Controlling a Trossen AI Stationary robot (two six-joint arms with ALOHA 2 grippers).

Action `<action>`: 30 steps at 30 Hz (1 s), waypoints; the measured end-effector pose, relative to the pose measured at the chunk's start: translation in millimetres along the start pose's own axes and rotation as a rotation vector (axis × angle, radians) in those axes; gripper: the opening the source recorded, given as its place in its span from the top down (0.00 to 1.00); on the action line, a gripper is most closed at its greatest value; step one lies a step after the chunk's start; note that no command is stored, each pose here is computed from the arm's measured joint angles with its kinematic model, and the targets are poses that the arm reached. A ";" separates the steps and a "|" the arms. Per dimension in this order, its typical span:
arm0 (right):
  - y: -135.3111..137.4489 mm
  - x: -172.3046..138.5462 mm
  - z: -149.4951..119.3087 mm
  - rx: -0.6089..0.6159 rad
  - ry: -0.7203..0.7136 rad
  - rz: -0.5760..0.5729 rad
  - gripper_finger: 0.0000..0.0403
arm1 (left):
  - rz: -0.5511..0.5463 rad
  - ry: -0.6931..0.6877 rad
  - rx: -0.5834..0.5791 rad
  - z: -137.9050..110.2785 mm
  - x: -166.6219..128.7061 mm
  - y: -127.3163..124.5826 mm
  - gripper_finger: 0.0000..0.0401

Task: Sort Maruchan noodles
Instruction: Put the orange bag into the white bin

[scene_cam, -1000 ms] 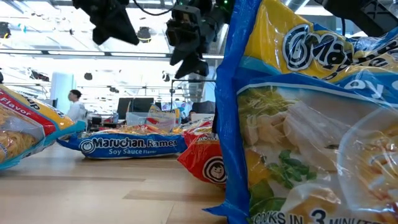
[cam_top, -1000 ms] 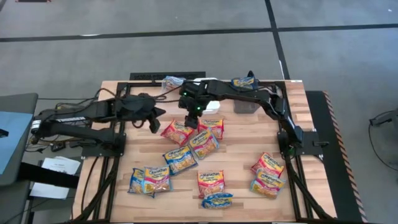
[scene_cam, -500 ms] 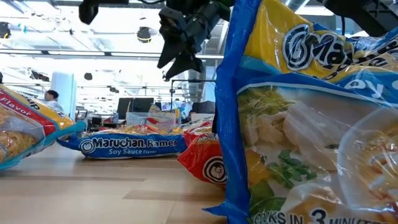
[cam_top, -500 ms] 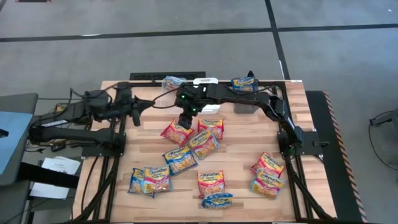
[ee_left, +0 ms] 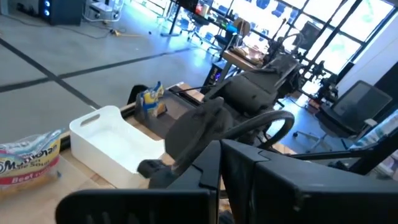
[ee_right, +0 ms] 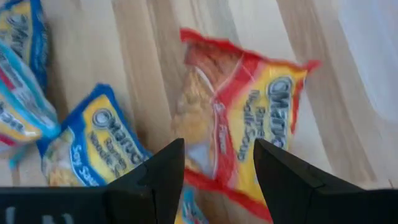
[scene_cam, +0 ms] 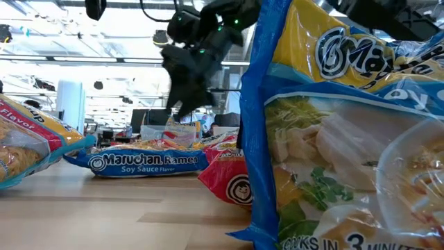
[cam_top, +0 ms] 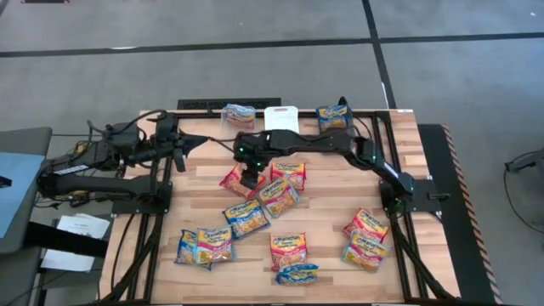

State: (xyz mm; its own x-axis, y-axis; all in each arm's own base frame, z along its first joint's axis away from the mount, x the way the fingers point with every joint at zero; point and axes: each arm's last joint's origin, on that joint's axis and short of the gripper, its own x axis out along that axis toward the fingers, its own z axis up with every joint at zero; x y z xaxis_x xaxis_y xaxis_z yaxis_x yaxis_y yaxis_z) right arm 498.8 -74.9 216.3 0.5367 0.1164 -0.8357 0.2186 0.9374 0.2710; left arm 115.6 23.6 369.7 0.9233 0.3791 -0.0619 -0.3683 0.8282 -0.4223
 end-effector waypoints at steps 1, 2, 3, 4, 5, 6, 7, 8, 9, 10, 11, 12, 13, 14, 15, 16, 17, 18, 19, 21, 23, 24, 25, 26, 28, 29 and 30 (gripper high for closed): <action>1.7 5.1 3.5 -0.017 -0.036 0.010 0.46 | 0.000 -0.001 0.000 0.1 0.0 0.0 1.00; 1.9 9.6 2.6 -0.023 -0.036 0.006 0.46 | 0.001 0.003 0.001 -0.3 0.2 0.1 1.00; 1.6 11.7 -0.7 -0.029 -0.009 -0.003 0.46 | 0.004 0.013 0.003 -1.3 0.6 0.3 1.00; 0.8 17.0 -5.4 -0.036 0.027 -0.022 0.46 | 0.007 0.020 0.004 -2.0 0.7 0.5 1.00; 1.1 24.6 -4.9 -0.055 0.009 -0.032 0.46 | 0.010 0.025 0.004 -2.5 0.8 0.8 1.00; 1.4 30.1 -5.5 -0.069 0.004 -0.039 0.46 | 0.012 0.031 0.005 -3.1 1.1 1.0 1.00; 0.1 32.7 -8.2 -0.084 0.024 -0.047 0.46 | 0.013 0.034 0.006 -3.5 1.6 1.0 1.00; 0.8 34.6 -12.2 -0.106 0.058 -0.054 0.46 | 0.014 0.036 0.006 -3.7 1.4 1.1 1.00; 1.8 38.9 -12.8 -0.131 0.056 -0.053 0.46 | 0.015 0.037 0.006 -3.8 1.0 1.3 1.00; 3.3 43.0 -11.7 -0.158 0.038 -0.059 0.46 | 0.016 0.039 0.008 -4.0 1.0 1.4 1.00; 3.8 46.0 -13.2 -0.182 0.042 -0.084 0.46 | 0.016 0.041 0.011 -4.2 1.0 1.4 1.00; 5.4 47.7 -16.3 -0.210 0.063 -0.107 0.46 | 0.016 0.042 0.012 -4.2 1.0 1.4 1.00; 7.3 51.0 -19.8 -0.236 0.085 -0.131 0.46 | 0.016 0.041 0.012 -4.2 1.0 1.4 1.00; 9.5 53.2 -18.7 -0.263 0.067 -0.140 0.46 | 0.016 0.042 0.013 -4.3 1.0 1.4 1.00; 11.3 53.7 -18.6 -0.286 0.060 -0.157 0.46 | 0.017 0.044 0.014 -4.4 1.2 1.4 1.00; 13.3 54.1 -19.4 -0.307 0.064 -0.172 0.46 | 0.018 0.045 0.015 -4.6 1.2 1.5 1.00; 14.8 54.8 -20.1 -0.329 0.066 -0.186 0.46 | 0.017 0.044 0.015 -4.5 1.0 1.5 1.00; 16.2 56.2 -21.1 -0.343 0.071 -0.198 0.46 | 0.016 0.043 0.014 -4.3 1.0 1.4 1.00; 17.4 56.8 -21.5 -0.355 0.073 -0.200 0.46 | 0.017 0.043 0.015 -4.4 1.0 1.4 1.00; 18.9 60.1 -23.7 -0.363 0.085 -0.198 0.46 | 0.017 0.045 0.015 -4.6 1.1 1.5 1.00; 17.8 65.2 -26.5 -0.362 0.104 -0.199 0.46 | 0.021 0.052 0.017 -5.2 0.9 1.9 1.00; 17.2 66.0 -26.9 -0.360 0.107 -0.199 0.46 | 0.023 0.057 0.019 -5.7 0.9 2.1 1.00; 17.7 66.5 -27.7 -0.356 0.111 -0.199 0.46 | 0.025 0.062 0.020 -6.2 0.9 2.3 1.00; 18.2 66.7 -28.1 -0.351 0.112 -0.199 0.47 | 0.029 0.069 0.022 -6.9 0.9 2.7 1.00; 18.3 67.1 -28.3 -0.341 0.112 -0.198 0.51 | 0.033 0.078 0.025 -7.8 0.8 3.1 1.00; 18.2 67.5 -28.4 -0.340 0.111 -0.195 0.55 | 0.033 0.077 0.025 -7.7 0.9 3.1 1.00; 18.2 67.7 -28.2 -0.340 0.109 -0.195 0.59 | 0.033 0.076 0.025 -7.6 0.8 3.1 1.00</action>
State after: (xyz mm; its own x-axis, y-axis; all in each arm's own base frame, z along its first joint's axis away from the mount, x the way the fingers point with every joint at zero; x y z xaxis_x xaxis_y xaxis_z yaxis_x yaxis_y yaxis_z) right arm 516.1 -40.7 151.2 0.4185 -0.0572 -0.9064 0.0154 0.9983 -0.0558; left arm 116.1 23.3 361.4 0.9160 0.3743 -0.1445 -0.4002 0.8262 -0.3966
